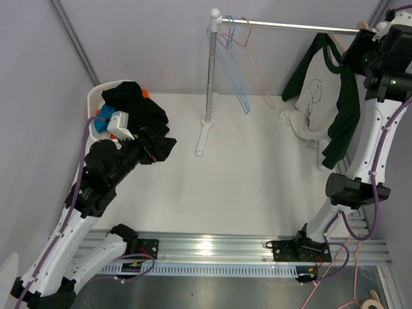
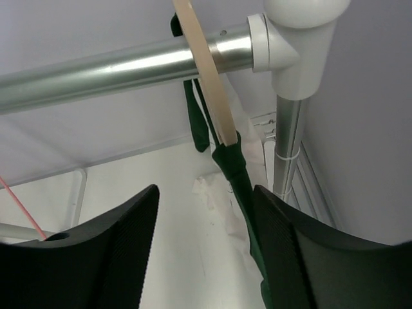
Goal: Remove the t-shirt from the hanger
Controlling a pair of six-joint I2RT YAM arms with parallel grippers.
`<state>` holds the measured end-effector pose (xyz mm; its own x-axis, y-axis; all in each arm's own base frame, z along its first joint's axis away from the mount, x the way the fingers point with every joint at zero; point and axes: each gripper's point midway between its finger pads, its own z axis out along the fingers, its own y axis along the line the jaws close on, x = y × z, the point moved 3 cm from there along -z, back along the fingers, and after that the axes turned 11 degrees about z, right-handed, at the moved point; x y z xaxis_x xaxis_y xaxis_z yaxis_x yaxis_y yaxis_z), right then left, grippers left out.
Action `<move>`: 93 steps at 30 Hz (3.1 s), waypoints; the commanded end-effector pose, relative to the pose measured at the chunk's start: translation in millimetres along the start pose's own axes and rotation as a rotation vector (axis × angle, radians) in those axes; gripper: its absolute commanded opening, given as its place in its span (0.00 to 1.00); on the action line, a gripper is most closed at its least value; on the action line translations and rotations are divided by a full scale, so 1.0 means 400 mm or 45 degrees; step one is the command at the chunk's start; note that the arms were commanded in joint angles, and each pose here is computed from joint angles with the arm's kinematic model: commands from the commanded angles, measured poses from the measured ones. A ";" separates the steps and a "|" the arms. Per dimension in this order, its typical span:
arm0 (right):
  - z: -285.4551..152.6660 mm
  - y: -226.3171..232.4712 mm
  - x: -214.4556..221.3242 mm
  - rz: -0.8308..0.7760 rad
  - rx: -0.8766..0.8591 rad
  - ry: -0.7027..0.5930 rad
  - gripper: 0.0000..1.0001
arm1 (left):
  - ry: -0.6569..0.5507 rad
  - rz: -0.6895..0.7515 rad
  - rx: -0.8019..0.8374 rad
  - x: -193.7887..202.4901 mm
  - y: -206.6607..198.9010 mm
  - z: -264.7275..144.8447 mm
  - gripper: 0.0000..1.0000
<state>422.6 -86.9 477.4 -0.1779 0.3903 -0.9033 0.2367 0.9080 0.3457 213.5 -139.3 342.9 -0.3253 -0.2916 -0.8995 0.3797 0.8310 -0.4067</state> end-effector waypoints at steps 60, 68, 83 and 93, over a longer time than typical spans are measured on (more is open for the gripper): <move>-0.212 0.105 0.315 1.182 0.350 -0.134 0.00 | -0.271 0.922 0.654 0.112 -0.466 -0.019 1.00; -0.227 0.148 0.295 1.133 0.252 -0.117 0.00 | -0.391 0.887 0.619 0.180 -0.580 0.059 0.99; -0.236 0.131 0.261 1.042 0.309 -0.100 0.00 | -0.198 0.903 0.739 0.263 -0.612 0.215 0.01; 0.004 0.018 0.290 1.348 0.172 0.399 0.00 | -0.547 0.798 1.069 0.200 -0.595 -0.081 0.01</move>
<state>379.5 -31.2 355.2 0.0465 0.9728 -0.2271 0.6160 0.1510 0.7731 101.5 -362.6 329.5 0.3369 0.0106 -0.9415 0.8579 0.4087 0.3116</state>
